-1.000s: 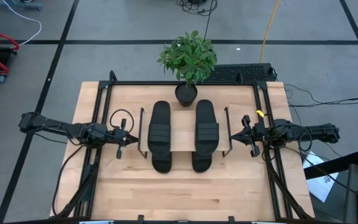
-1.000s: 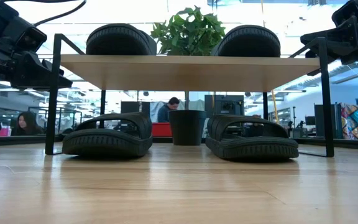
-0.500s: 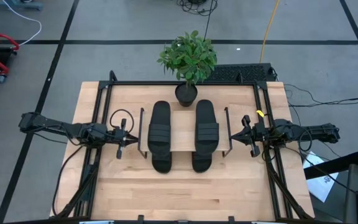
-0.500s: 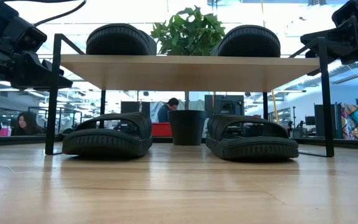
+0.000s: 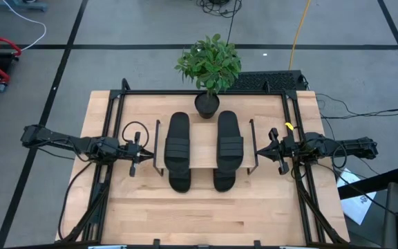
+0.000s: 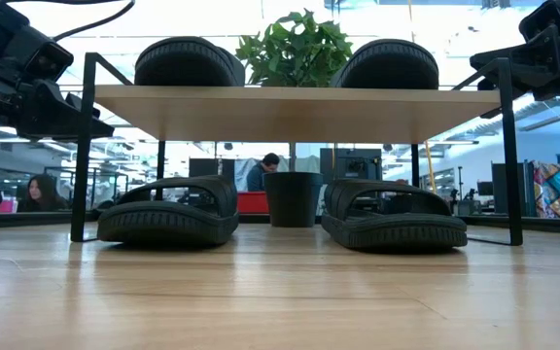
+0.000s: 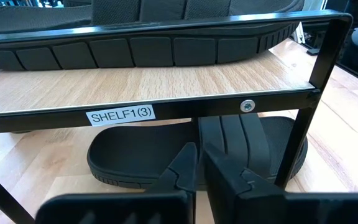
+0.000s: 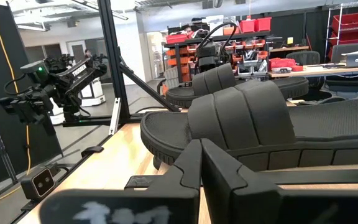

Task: Pick and place slides into the shelf
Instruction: Return to Home Position

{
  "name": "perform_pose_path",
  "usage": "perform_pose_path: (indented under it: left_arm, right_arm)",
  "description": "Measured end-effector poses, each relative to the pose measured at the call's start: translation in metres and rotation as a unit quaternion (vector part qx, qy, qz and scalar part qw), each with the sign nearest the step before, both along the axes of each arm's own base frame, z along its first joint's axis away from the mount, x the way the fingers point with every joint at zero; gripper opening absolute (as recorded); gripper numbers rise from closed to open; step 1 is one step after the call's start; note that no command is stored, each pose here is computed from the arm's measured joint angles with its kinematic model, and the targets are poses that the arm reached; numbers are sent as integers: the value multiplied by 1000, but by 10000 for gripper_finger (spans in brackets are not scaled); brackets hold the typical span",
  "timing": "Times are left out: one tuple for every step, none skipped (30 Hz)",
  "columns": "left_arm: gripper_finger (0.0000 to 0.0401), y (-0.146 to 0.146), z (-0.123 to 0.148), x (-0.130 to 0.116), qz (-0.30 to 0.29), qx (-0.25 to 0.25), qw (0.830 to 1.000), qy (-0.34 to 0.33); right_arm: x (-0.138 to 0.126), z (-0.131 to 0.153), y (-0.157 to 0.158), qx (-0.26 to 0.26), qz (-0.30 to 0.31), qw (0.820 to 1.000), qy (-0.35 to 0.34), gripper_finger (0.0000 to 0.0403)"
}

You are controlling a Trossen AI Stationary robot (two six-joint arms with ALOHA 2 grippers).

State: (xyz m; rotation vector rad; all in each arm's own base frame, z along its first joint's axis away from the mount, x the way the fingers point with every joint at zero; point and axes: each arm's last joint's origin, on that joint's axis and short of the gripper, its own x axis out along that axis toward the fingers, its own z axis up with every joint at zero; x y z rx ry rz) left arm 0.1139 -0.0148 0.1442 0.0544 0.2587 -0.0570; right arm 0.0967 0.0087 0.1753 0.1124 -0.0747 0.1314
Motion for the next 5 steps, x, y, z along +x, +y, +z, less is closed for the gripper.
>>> perform_pose_path:
  left_arm:
    - [27,0,0,0,0,0,1000,0]
    - [28,0,0,0,0,0,1000,0]
    - [28,0,0,0,0,0,1000,0]
    - [26,0,0,0,0,0,1000,0]
    - [25,0,0,0,0,0,1000,0]
  right_arm:
    - [0,0,0,0,0,1000,0,0]
    - [0,0,0,0,0,1000,0,0]
    - [0,0,0,0,0,1000,0,0]
    - [0,0,0,0,0,1000,0,0]
    - [0,0,0,0,0,1000,0,0]
